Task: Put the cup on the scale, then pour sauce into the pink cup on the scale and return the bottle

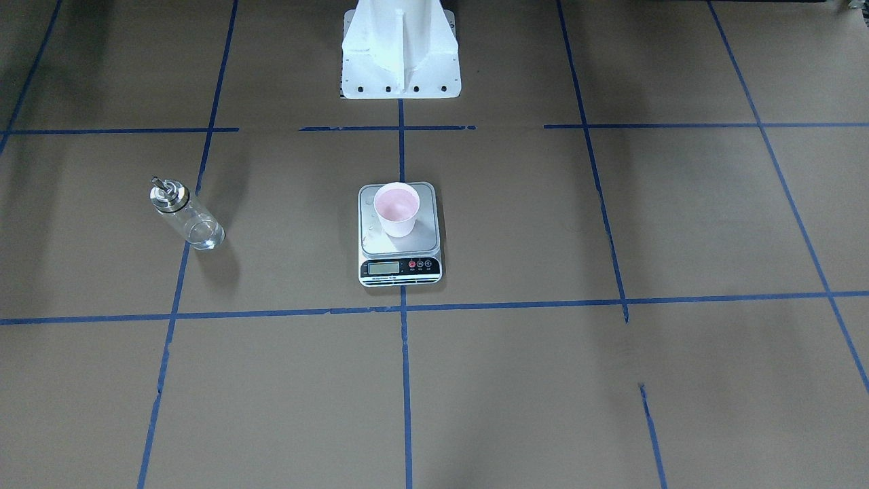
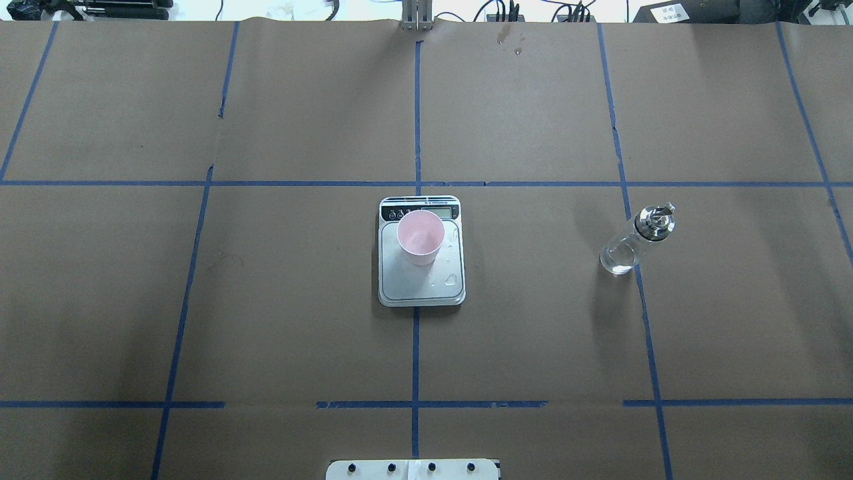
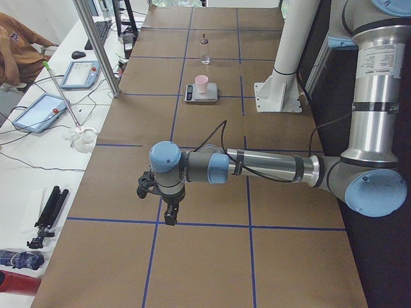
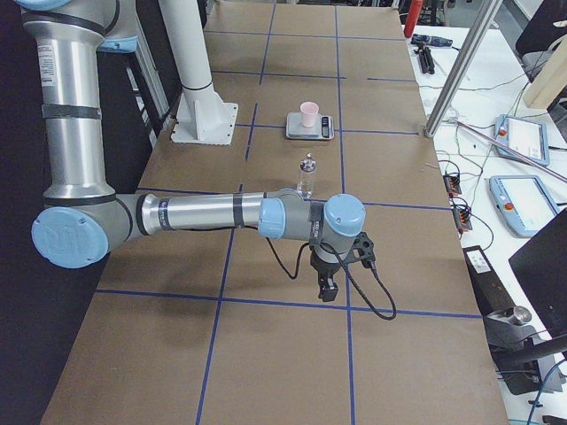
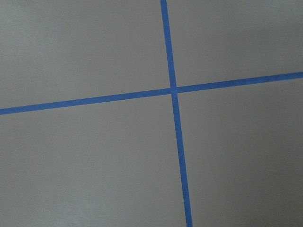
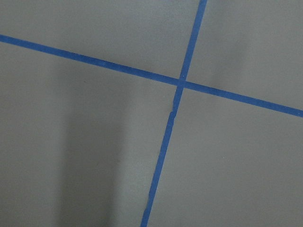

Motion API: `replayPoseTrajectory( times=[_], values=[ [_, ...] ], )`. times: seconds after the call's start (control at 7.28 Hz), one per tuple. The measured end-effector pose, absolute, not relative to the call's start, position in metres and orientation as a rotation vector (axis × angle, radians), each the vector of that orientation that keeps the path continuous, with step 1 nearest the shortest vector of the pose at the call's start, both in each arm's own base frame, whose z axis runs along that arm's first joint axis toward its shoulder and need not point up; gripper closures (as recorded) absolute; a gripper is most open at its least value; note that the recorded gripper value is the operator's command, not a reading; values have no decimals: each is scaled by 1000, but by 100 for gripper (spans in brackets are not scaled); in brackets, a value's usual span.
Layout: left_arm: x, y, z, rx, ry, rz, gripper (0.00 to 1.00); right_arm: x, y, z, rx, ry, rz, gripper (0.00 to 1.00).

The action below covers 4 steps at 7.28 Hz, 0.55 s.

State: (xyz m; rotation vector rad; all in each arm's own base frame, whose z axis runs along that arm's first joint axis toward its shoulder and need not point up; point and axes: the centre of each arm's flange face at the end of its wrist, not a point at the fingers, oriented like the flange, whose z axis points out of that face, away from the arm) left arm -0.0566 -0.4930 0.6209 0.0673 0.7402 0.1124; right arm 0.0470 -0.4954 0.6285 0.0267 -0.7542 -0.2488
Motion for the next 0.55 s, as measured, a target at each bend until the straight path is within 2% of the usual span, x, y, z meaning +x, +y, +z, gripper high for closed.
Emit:
replayPoseTrajectory(
  times=[0.55],
  values=[
    [-56,-496,611,89,740,122,0,46,-494,630,24,-761,-248,0]
  ],
)
